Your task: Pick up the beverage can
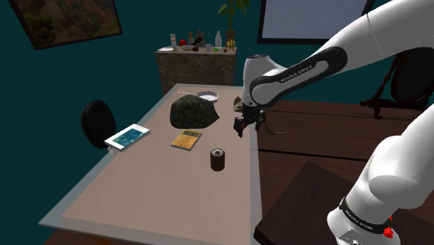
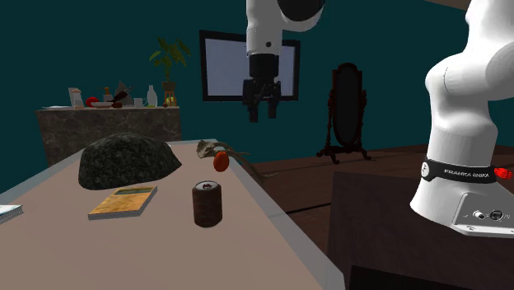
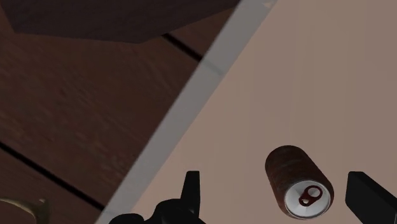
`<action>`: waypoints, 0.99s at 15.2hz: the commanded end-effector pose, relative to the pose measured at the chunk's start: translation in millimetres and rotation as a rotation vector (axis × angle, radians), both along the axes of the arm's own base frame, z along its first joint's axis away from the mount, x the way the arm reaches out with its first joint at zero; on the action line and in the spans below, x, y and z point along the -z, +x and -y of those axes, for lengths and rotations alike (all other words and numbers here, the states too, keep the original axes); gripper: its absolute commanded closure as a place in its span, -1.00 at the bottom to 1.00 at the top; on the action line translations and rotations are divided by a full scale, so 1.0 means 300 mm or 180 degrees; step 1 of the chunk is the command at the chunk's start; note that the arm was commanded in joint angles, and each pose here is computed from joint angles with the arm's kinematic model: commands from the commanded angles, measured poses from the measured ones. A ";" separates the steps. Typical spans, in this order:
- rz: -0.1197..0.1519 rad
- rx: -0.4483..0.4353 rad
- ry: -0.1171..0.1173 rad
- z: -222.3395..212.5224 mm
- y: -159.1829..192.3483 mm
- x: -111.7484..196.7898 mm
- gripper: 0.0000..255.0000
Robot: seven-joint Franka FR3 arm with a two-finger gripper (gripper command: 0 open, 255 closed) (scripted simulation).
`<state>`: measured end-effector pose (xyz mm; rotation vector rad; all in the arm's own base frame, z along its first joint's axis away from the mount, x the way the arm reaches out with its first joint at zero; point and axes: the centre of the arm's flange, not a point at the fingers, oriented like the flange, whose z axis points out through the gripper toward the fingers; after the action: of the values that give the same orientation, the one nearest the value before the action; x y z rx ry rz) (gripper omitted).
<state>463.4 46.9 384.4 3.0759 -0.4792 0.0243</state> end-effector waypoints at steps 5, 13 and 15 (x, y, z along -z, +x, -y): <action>-0.0004 0.0121 0.0032 -0.067 0.165 0.209 -1.00; -0.0013 0.0280 0.0071 -0.156 0.376 0.475 -1.00; -0.0016 0.0319 0.0080 -0.177 0.430 0.542 -1.00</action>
<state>583.2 99.6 232.5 3.0724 -0.6265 0.0109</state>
